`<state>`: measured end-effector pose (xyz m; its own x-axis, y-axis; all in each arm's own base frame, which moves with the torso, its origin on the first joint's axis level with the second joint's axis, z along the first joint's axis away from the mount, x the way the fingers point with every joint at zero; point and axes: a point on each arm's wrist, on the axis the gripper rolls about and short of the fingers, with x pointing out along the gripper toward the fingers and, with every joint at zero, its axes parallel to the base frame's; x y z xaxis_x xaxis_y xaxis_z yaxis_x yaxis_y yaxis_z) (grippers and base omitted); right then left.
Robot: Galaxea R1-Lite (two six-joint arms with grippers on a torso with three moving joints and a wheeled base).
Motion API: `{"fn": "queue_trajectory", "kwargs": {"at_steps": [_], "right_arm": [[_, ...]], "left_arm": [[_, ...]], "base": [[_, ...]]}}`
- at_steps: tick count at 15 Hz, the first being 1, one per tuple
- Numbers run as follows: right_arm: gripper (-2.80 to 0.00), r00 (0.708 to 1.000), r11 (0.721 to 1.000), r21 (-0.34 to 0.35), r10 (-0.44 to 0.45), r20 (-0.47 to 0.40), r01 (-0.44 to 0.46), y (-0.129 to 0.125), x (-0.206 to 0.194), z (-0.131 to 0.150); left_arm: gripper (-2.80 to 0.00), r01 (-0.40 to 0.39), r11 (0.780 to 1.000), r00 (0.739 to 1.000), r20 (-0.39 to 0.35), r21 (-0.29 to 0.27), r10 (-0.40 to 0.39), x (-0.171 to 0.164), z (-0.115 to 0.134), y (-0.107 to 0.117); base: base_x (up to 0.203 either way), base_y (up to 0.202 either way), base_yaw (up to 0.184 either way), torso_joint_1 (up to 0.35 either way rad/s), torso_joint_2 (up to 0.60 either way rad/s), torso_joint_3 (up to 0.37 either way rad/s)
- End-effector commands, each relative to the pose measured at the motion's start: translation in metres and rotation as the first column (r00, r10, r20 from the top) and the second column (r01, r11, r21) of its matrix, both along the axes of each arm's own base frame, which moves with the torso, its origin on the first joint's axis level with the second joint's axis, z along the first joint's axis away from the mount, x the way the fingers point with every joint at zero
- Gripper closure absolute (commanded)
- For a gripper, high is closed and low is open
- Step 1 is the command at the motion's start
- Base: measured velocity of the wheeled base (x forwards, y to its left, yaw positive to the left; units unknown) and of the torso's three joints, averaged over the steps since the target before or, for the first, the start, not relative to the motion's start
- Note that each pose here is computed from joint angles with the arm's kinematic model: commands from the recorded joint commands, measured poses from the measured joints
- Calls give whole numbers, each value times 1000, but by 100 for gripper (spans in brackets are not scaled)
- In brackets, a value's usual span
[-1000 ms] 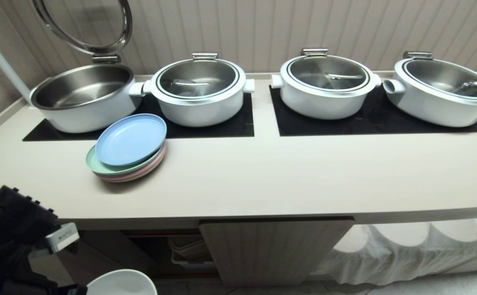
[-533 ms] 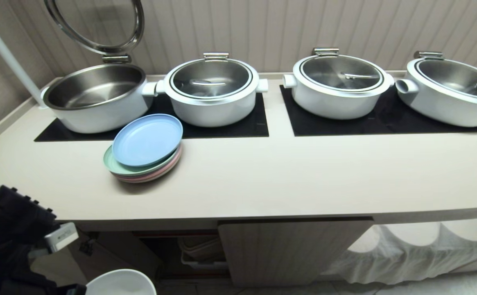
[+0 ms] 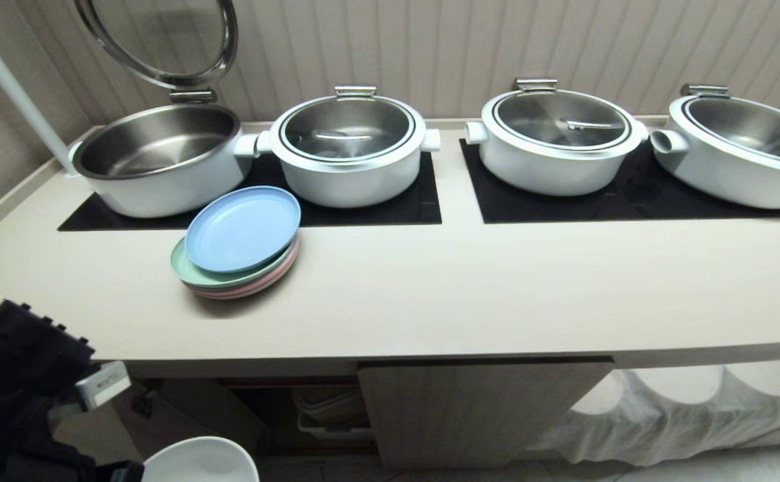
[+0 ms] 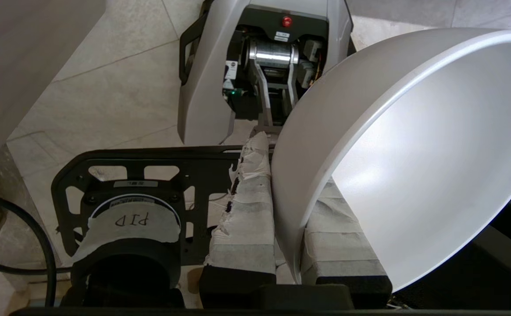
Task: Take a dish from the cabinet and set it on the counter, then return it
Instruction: Put it back into the cabinet
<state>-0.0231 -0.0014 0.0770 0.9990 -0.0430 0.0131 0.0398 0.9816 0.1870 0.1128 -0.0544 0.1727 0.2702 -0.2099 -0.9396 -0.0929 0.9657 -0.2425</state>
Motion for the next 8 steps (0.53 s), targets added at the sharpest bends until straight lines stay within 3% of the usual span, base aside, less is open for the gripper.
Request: {"fn": "queue_trajectory", "kwargs": {"at_steps": [1, 8], "right_arm": [[0, 1000, 1000, 1, 1, -1, -1, 0, 0, 0], [0, 1000, 1000, 1, 2, -1, -2, 0, 0, 0]], "left_arm": [[0, -4, 1000, 1000, -7, 1, 4, -1, -1, 0], [0, -8, 1000, 1000, -9, 1, 8, -1, -1, 1]], "base": [[0, 0, 0, 0, 0, 0], [0, 0, 0, 0, 0, 0]]}}
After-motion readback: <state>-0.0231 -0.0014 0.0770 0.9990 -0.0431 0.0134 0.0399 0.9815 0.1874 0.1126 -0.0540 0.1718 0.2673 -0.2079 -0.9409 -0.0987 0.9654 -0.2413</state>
